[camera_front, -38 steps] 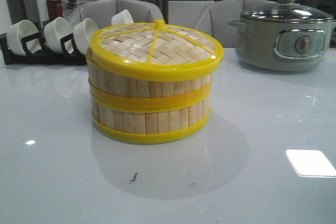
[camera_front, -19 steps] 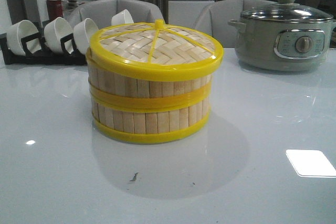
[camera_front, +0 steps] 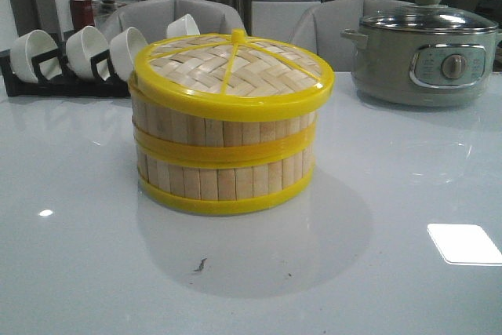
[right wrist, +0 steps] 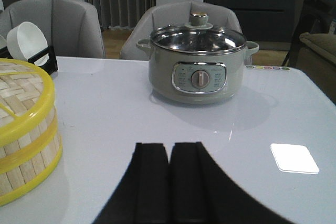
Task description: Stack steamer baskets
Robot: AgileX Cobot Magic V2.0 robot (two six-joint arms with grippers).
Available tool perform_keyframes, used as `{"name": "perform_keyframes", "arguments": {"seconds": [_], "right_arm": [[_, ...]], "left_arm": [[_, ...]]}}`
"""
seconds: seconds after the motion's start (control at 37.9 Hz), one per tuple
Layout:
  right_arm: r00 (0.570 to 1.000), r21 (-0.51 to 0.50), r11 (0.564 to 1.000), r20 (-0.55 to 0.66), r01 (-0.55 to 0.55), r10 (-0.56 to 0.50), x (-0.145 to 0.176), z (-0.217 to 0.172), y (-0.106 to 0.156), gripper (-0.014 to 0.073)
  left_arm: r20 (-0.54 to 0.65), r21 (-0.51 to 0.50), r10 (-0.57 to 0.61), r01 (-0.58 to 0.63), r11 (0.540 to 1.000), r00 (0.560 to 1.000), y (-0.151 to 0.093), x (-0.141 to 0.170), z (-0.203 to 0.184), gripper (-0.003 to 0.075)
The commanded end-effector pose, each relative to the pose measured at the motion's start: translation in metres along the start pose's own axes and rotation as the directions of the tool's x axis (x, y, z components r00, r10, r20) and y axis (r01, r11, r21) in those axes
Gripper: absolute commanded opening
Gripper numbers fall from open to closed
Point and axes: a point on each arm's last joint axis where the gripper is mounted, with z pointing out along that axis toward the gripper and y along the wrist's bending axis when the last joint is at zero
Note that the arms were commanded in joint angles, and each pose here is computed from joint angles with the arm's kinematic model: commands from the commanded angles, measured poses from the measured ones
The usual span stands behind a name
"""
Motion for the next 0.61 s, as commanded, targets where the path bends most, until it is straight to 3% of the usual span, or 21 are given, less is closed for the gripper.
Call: {"name": "perform_keyframes", "arguments": {"seconds": [0.0, 0.29, 0.58], "right_arm": [[0.998, 0.003, 1.0, 0.06, -0.006, 0.005, -0.001, -0.007, 0.0, 0.0057], [0.997, -0.002, 0.998, 0.032, -0.07, 0.07, 0.06, -0.016, -0.002, 0.0057], [0.996, 0.011, 0.996, 0.013, -0.087, 0.086, 0.065, -0.019, -0.003, 0.0057]], "left_arm": [[0.095, 0.02, 0.0, -0.002, 1.0, 0.995, -0.002, -0.008, -0.002, 0.0087], [0.095, 0.02, 0.0, -0.002, 1.0, 0.995, -0.002, -0.008, -0.002, 0.0087], [0.093, 0.019, 0.0, -0.002, 1.0, 0.996, -0.002, -0.008, -0.001, 0.0087]]}}
